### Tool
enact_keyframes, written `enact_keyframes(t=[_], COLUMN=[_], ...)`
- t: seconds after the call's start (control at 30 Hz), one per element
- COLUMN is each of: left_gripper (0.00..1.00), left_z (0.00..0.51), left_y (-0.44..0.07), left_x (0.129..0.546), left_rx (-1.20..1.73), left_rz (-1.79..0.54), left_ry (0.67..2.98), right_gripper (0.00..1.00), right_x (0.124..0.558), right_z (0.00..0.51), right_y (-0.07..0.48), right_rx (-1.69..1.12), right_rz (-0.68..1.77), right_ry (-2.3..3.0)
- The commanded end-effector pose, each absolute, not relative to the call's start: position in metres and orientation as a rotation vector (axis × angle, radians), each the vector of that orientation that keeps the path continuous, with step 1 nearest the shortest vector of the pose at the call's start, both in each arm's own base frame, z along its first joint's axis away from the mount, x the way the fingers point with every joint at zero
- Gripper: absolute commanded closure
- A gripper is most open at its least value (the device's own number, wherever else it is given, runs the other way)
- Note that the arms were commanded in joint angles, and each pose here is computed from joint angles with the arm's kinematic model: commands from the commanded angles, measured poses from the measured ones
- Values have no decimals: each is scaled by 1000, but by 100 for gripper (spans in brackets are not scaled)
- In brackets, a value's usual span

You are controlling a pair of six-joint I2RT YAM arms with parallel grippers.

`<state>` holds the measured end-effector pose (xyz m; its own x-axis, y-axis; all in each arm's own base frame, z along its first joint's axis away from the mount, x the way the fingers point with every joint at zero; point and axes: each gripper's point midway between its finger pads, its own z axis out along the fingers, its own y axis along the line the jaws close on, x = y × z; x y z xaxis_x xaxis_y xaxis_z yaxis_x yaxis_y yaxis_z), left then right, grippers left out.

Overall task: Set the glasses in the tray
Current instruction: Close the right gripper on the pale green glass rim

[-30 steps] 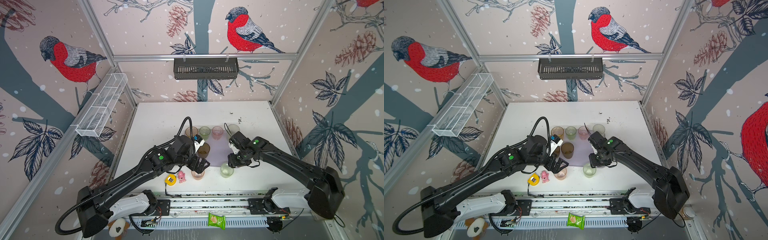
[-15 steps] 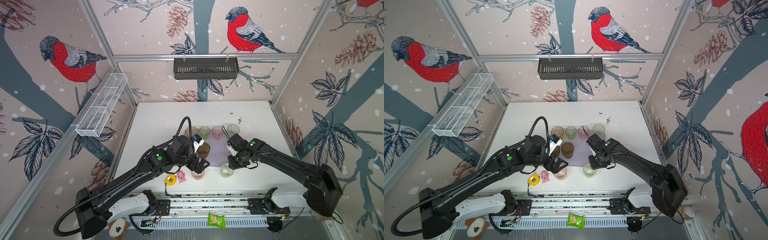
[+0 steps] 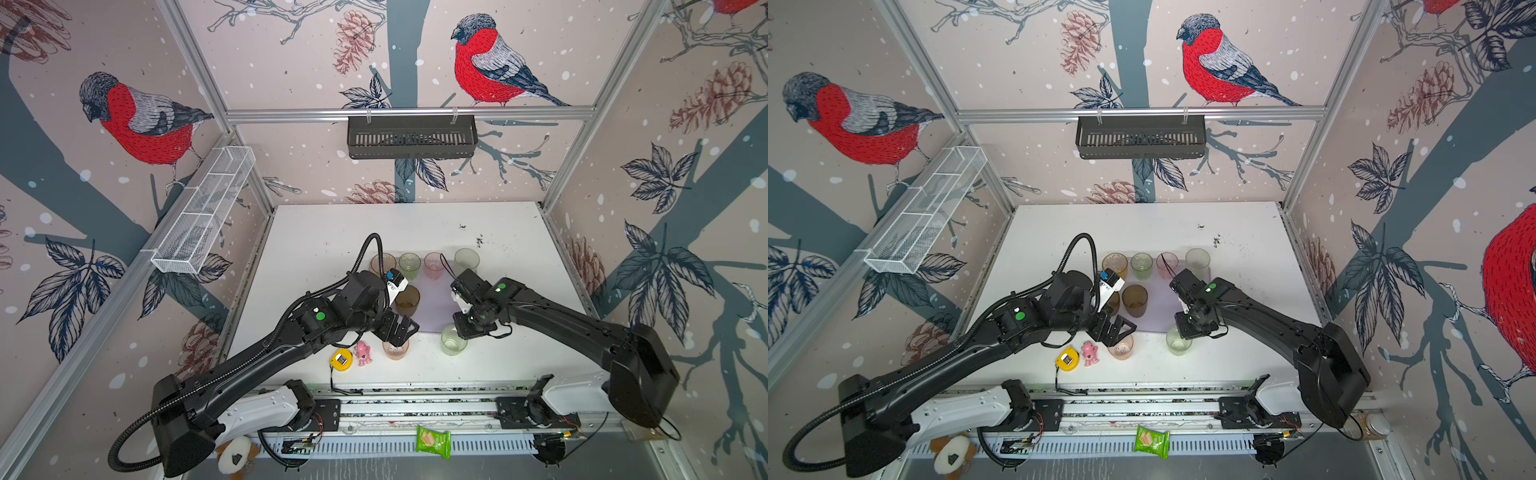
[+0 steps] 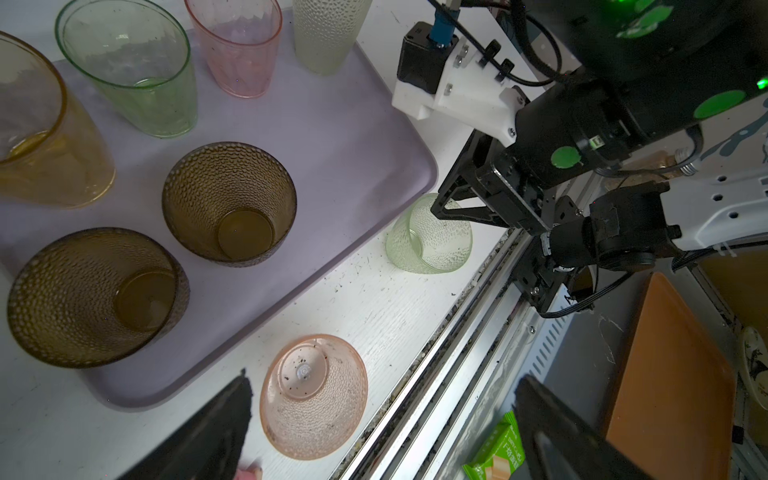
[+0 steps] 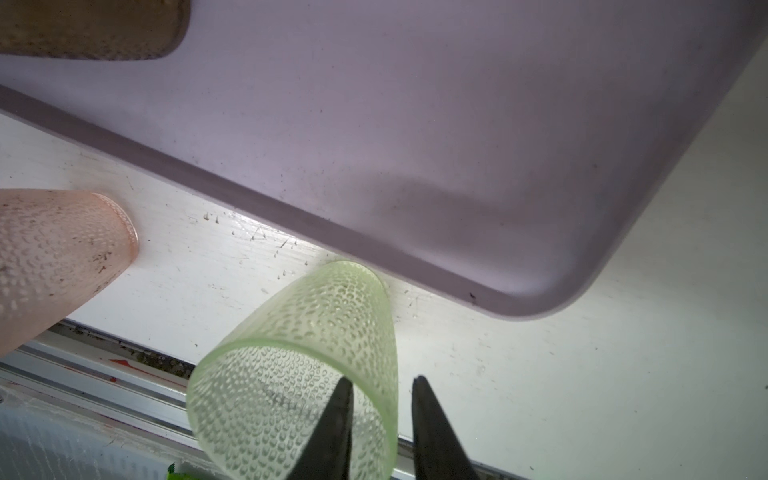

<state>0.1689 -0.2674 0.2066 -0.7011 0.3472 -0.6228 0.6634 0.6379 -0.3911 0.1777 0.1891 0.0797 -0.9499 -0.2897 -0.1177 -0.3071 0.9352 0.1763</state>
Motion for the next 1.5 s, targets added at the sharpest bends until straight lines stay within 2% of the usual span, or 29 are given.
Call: enact_keyframes(t=[0.0,0.4,1.47], left_gripper=[2,2,2], left_z=[211,208,206], left_y=[-271,-271,-274], left_x=[170,170,171], left_rx=[806,804,812], left_rz=[-854,-854,-869], left_ry=[2328,2331,2318], right_gripper=[74,83,91], right_x=[178,178,179], right_z=[78,76,79], right_y=[187,186,187], right_rx=[-476,-485,-488], right_rz=[266,253,249], right_ry=[3003,3008,3000])
